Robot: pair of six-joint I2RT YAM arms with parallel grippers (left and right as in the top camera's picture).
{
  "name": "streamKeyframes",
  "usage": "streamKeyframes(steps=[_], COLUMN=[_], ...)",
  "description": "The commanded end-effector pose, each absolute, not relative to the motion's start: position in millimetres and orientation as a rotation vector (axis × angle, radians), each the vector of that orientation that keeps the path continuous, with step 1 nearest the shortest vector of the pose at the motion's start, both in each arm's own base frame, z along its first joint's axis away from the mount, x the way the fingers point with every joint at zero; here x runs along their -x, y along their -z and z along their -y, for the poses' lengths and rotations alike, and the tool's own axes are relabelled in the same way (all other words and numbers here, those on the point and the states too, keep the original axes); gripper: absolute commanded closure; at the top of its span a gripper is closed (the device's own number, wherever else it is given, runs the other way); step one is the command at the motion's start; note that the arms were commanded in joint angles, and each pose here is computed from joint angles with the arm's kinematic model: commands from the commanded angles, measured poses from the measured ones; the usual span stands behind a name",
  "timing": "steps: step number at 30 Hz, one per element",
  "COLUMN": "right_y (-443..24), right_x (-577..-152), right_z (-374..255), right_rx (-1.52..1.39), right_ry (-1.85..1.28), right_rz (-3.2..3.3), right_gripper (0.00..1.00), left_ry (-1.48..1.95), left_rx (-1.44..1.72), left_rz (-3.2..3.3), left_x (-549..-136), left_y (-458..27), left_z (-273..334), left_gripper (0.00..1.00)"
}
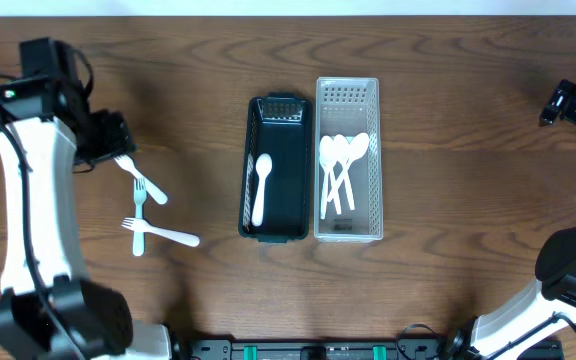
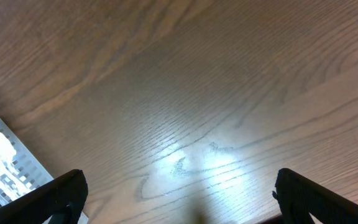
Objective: Pack container
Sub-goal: 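Grasp the pale-green fork on the left with the left gripper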
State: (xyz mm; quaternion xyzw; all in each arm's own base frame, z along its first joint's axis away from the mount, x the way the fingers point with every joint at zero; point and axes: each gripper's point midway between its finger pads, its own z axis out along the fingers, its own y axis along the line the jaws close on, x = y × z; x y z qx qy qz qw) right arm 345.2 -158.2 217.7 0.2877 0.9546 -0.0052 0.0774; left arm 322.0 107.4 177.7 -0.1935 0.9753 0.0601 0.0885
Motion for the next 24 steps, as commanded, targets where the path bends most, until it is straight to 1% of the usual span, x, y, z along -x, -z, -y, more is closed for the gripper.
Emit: streamKeyframes(steps=[1,5,6,10,15,20,24], right_y=[-217,-218,-218,-218,-218,-217,-217], right_x=[-345,-347,-348,-349,-348,-346,-344], right_z=[155,156,157,157,157,156,155], right_rx=[-0.841,-0.838,-0.837,-0.836,-0.837,-0.839,-0.842], right_ry=[0.005,0.007,0.008,0.009,0.008,0.006,0.004], right_rz=[-2.869,-2.860,-2.857,-2.853,-2.858,-2.863,-2.872], right_gripper=[0.01,0.01,0.01,0.01,0.01,0.01,0.01], left_ry=[-0.109,-0.078,-0.059,-0.047,-0.044,-0.053,-0.067], left_rx=[0.472,0.441,0.416,0.373,0.356,0.342,0.337], left_rz=[-3.059,-3.138,-3.146,-3.164,-3.172,-3.141,-3.112], left_x=[-309,-303,-302,-294,-282,-281,-288], left_y=[-137,-93,-83,-52,-21,-2,-1], left_z=[-113,-110,-106,-95,-90,-90,-93], left_gripper=[0.12,0.11,0.08,0.06,0.05,0.06,0.06])
